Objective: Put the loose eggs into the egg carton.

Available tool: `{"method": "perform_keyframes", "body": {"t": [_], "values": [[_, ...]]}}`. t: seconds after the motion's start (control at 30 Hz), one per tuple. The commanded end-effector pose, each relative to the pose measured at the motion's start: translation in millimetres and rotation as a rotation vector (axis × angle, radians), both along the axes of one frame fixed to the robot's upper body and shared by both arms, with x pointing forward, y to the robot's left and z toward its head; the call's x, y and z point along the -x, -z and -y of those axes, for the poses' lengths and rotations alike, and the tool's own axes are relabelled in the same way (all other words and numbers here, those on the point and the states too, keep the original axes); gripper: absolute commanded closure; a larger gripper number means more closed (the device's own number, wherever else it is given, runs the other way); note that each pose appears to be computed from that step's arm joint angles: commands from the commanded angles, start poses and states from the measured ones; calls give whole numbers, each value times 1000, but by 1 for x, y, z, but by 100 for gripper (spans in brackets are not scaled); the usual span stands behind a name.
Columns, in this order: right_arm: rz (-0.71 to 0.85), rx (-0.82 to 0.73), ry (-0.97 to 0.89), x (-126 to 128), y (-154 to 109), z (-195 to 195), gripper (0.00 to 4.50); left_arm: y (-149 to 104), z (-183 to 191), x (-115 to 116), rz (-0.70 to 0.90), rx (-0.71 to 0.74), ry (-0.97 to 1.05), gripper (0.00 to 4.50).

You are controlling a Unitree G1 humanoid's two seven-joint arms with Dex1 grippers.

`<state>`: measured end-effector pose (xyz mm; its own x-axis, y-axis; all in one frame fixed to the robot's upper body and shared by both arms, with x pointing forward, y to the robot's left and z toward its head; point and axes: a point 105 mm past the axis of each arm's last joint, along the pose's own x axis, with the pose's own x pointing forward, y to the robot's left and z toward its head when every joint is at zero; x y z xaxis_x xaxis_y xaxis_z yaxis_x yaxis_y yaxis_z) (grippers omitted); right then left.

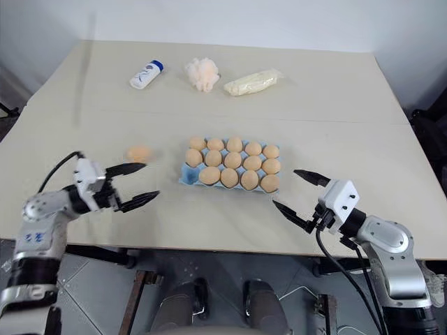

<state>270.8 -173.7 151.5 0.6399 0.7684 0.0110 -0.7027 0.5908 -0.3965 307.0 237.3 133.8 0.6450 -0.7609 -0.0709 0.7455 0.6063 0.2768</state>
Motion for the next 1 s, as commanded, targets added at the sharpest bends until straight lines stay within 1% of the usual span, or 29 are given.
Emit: {"method": "perform_keyframes", "body": {"t": [0.03,0.13,0.27,0.37,0.53,0.63,0.73,0.8,0.87,0.9,1.0], "values": [[28,-17,-54,-3,-7,-10,0,-18,-21,11,107,18,-131,4],[29,-18,-80,-9,-9,-16,0,-18,-46,19,112,94,-295,4],[34,-16,-92,-14,-12,-18,0,-15,-53,26,105,155,-372,4],[36,-12,-105,-16,-13,-20,0,-13,-51,16,96,204,-414,4],[40,-9,-108,-17,-16,-21,0,-22,-35,-13,91,260,-403,4],[40,-7,-100,-17,-14,-20,0,-25,-26,-53,107,237,-423,4],[42,-11,-96,-16,-13,-20,0,-30,-20,-77,118,240,-445,4],[44,-14,-90,-16,-13,-20,0,-29,-10,-89,96,230,-413,4],[45,-16,-85,-16,-12,-20,0,-23,-2,-94,64,214,-378,4],[46,-16,-82,-15,-12,-20,0,-19,0,-97,52,186,-378,4],[48,-20,-70,-14,-11,-19,0,-12,-3,-106,26,175,-427,4]]}}
